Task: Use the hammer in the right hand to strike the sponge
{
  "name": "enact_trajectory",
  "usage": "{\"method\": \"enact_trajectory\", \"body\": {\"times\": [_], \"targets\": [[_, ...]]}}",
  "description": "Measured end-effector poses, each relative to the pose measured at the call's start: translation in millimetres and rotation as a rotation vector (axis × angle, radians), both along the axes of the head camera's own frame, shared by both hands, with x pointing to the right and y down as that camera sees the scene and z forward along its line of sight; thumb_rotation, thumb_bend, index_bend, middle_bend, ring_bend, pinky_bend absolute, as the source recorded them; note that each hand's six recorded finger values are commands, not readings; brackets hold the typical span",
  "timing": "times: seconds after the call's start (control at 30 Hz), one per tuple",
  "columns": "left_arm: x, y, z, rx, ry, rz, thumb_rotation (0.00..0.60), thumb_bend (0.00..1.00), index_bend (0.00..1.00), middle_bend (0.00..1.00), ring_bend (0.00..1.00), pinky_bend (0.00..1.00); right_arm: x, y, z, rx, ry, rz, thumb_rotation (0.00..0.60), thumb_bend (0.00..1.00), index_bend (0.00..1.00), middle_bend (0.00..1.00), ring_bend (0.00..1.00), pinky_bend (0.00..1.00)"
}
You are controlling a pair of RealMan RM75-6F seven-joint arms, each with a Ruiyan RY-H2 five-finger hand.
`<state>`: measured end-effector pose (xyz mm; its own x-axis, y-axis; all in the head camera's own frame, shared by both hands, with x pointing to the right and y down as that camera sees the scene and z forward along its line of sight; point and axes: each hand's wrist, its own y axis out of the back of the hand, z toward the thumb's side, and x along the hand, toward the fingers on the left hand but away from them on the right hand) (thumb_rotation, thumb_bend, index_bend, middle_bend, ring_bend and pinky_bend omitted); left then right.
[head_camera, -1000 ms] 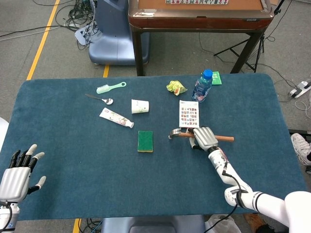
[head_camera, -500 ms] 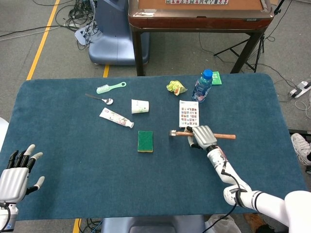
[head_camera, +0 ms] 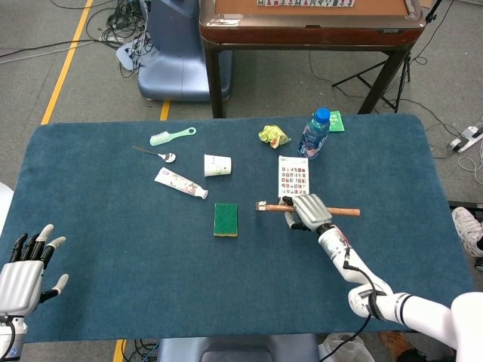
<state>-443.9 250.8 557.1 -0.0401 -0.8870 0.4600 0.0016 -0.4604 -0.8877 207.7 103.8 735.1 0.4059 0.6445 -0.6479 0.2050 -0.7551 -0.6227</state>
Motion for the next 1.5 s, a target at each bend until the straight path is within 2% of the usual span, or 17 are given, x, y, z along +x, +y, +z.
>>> {"method": "enact_trajectory", "body": {"times": [0.37,0.5,0.73,1.07,1.3,1.5], "targets": [[2.0,1.6,-7.0,0.012,-0.009,0.002,0.600,0.24,0.20,0.07,0.08,0.01,-28.1,-20.0,-14.9,-0.096,-0.060,-0.022,0.600,0.89,0.68,0.87,0.79,0.91],[2.2,2.6,-10.5,0.019,-0.010,-0.001,0.600,0.24,0.20,0.07,0.08,0.01,-37.1,-27.7,-17.9,-0.107,-0.073,-0.020,0.600,0.89,0.71,0.91,0.83,0.95],[4.4,3.2,-13.0,0.024,-0.013,0.003,0.600,0.24,0.20,0.07,0.08,0.01,-50.4,-34.1,-19.0,-0.128,-0.078,-0.029,0.600,0.90,0.71,0.91,0.83,0.95],[-1.8,7.4,-15.5,0.028,-0.020,-0.010,0.600,0.24,0.20,0.07,0.08,0.01,-66.0,-17.8,-7.3,-0.160,-0.075,-0.057,0.600,0.90,0.72,0.91,0.83,0.95],[-4.8,11.1,-13.6,0.022,-0.015,-0.017,0.600,0.24,0.20,0.07,0.08,0.01,-69.7,-7.1,10.9,-0.169,-0.019,-0.096,0.600,0.90,0.72,0.91,0.83,0.95],[-5.8,11.6,-14.7,0.028,-0.012,-0.020,0.600,0.24,0.20,0.07,0.08,0.01,-75.7,-6.9,6.1,-0.168,-0.037,-0.092,0.600,0.90,0.72,0.91,0.83,0.95]]}}
